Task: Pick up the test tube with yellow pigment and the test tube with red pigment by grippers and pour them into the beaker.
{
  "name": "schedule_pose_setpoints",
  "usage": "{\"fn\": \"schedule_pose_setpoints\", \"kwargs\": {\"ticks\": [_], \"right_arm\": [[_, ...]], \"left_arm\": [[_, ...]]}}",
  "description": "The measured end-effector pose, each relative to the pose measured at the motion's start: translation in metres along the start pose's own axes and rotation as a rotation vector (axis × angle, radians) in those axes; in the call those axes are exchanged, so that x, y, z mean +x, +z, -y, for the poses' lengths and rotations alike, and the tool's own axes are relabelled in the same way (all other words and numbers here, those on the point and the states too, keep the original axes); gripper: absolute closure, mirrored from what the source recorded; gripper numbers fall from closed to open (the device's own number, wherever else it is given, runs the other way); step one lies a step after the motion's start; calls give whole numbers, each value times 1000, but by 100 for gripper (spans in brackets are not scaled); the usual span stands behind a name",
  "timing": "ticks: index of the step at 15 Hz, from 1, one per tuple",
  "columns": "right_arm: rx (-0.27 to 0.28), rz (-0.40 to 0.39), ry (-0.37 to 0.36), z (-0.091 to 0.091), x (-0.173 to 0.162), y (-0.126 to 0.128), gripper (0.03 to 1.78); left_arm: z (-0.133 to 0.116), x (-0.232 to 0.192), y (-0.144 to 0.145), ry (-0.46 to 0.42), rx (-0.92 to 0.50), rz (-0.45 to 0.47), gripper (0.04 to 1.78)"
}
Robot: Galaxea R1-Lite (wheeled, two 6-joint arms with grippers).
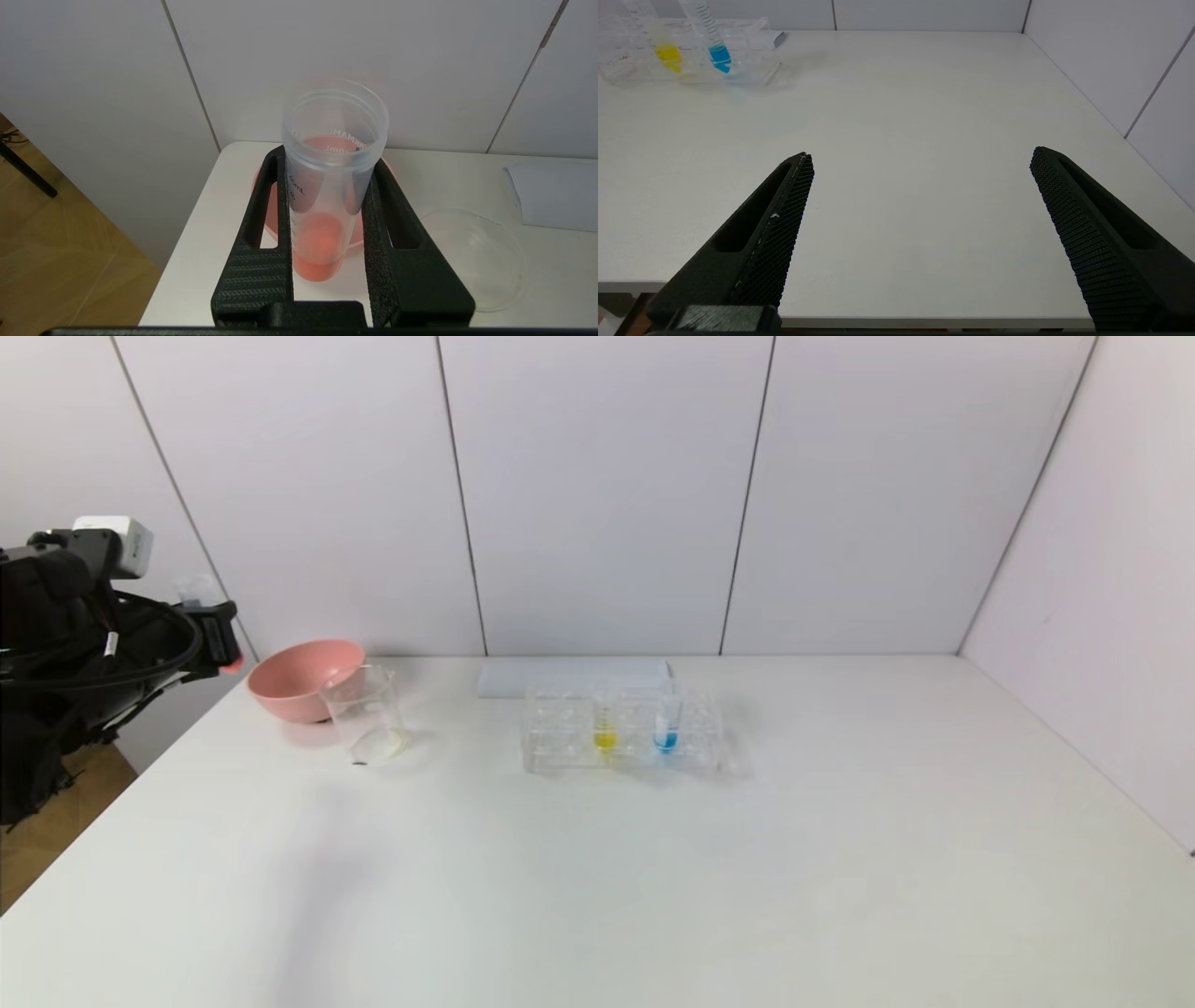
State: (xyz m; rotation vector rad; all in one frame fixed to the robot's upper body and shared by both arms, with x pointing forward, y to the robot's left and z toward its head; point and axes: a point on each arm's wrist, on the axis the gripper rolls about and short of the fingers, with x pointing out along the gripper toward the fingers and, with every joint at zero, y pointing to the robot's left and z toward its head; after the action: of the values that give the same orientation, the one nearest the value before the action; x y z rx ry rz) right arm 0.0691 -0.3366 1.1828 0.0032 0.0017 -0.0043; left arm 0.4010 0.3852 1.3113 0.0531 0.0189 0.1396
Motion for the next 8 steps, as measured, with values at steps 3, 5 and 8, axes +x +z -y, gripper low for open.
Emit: {"fn": "schedule_pose_setpoints", "kwargs": {"ticks": [3,5,8], "right_arm": [[0,0,0,0,0,0,11],[0,0,0,0,0,0,11],[0,0,0,0,0,0,11]], "left_arm": [[-12,-2,-4,-19,-1,-11,138],[-14,-2,-6,-36,-2,-15,138],[-15,-1,-7,-72,-3,-16,138]]}}
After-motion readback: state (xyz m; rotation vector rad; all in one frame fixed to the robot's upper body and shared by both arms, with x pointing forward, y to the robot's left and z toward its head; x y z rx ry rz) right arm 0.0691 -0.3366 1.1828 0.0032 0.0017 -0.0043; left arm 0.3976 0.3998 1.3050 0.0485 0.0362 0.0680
